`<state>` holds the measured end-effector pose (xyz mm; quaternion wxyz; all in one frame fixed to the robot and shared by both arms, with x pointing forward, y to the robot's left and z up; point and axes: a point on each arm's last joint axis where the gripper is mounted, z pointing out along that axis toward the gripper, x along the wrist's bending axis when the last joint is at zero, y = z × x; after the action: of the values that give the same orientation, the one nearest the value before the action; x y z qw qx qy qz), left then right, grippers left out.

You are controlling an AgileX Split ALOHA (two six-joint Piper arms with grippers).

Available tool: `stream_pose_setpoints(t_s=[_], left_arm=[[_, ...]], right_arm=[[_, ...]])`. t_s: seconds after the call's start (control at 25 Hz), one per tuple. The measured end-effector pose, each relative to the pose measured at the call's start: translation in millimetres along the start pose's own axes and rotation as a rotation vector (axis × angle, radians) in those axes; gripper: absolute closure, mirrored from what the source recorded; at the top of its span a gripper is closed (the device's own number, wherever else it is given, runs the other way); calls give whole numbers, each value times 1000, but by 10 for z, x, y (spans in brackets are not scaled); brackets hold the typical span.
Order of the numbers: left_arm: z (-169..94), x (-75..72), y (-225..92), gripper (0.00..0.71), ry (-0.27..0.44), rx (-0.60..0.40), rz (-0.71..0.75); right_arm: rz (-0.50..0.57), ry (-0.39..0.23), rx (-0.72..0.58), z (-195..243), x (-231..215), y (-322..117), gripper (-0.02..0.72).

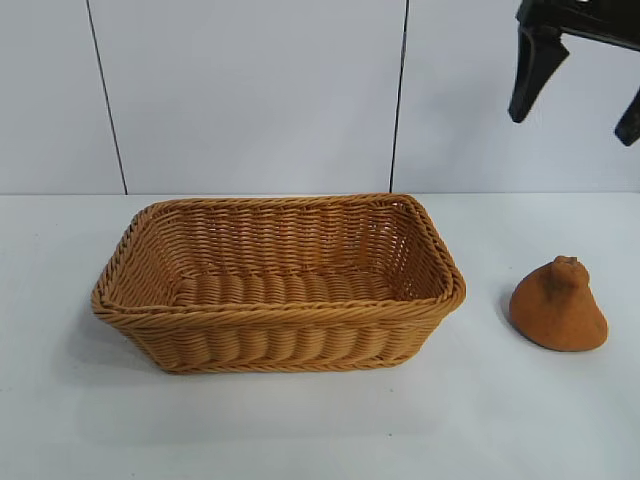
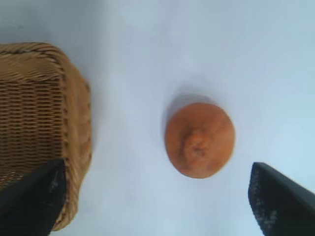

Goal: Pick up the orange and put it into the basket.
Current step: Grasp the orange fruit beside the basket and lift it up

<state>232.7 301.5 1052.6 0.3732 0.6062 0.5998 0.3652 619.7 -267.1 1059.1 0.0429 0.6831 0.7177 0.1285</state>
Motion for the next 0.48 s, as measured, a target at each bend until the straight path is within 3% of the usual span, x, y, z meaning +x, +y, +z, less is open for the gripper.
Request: stream_pose_setpoints(t_s=[0.2,0.48], left_arm=[[0,0,0,98,0,0,0],[0,0,0,98,0,0,0]], right_arm=[[17,-13,79,191,-87,-1,10],[36,-16,235,926,-174,30,10]])
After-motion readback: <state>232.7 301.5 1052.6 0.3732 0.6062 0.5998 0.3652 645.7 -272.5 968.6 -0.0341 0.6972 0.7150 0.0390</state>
